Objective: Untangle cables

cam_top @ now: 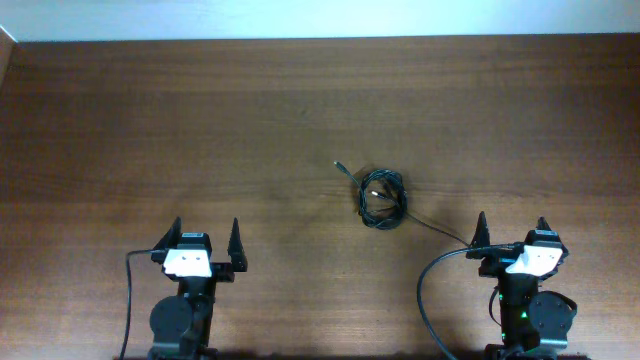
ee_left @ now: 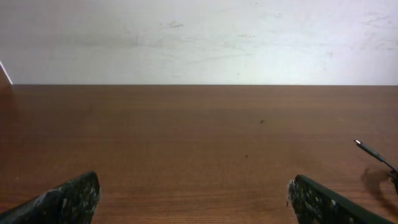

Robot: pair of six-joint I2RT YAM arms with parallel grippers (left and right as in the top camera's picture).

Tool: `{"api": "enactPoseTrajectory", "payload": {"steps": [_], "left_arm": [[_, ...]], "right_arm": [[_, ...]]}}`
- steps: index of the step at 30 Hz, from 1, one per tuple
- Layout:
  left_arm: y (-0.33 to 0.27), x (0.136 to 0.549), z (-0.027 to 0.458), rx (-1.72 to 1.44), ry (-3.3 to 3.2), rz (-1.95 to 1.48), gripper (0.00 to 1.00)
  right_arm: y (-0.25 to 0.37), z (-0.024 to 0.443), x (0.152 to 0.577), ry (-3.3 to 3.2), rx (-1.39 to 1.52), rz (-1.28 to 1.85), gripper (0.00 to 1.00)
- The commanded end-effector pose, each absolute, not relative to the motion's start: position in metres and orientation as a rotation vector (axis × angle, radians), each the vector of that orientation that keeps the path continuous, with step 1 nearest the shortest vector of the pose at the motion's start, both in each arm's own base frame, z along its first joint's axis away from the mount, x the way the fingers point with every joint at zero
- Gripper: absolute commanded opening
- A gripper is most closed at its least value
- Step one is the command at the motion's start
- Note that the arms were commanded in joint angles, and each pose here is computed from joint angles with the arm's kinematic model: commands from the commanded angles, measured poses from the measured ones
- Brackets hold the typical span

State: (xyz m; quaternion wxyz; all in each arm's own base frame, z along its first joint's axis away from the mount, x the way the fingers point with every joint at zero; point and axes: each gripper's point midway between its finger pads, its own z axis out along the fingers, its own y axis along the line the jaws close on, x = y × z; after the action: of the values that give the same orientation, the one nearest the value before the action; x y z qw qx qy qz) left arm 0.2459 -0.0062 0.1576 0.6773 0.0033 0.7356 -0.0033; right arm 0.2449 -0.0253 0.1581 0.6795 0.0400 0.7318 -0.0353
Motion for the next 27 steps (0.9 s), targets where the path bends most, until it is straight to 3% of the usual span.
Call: {"api": "enactPoseTrajectory", "payload": {"steps": [1,11,16,27], "left_arm": [[-0.007,0.246,0.156,0.002,1.650,-0.020,0.99],[-0.007,0.246,0.157,0.002,1.645,-0.020,0.99],[-0.035,0.240,0.205,0.132,1.500,-0.153,0.99],[-0.049,0.180,0.352,0.165,1.826,-0.286,0.99]], "right_arm": [[-0.026,0.155,0.245,1.648,0.104,-0.082,0.98],[-0.026,0.155,0.245,1.648,0.104,-0.082,0.98],[-0.026,0.155,0.245,1.648,0.104,-0.082,0.98],[-0.026,0.155,0.245,1.648,0.104,-0.082,0.99]]}}
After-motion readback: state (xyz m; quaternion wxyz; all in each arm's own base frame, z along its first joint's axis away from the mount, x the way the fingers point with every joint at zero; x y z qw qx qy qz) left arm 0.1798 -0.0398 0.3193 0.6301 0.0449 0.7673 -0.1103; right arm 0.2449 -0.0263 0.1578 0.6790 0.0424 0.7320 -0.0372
